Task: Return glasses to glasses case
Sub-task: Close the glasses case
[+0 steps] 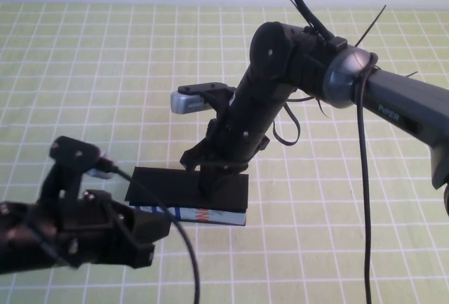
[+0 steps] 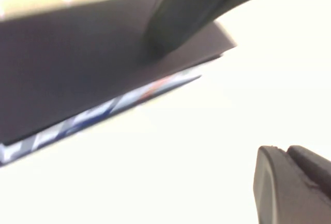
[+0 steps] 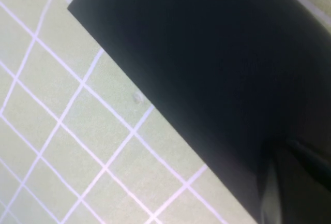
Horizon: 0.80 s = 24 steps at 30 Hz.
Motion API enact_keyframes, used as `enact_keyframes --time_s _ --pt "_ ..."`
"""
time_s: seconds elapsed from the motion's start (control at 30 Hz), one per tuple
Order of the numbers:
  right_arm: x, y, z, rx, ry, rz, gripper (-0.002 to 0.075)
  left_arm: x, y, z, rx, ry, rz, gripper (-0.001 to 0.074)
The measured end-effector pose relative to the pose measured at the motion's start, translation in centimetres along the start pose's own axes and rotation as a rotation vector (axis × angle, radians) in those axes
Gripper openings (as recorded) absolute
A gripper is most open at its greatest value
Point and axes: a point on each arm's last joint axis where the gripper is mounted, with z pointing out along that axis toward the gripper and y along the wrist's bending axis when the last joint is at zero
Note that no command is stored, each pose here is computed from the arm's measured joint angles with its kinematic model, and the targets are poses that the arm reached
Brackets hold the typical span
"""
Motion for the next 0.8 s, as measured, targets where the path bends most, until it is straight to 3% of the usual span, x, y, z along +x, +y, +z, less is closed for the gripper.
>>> enact_keyframes --time_s 0.57,0.8 --pt "0.1 -0.5 0.8 0.002 0.019 0.004 -0.0011 1.9 -6.2 -10.3 0.031 -0.442 0.239 -0.0002" --pt "0.1 -0.3 0.6 0.003 0.014 0.002 -0.0011 2.9 -7.0 -12.5 -0.017 -0.539 0.339 -0.0002"
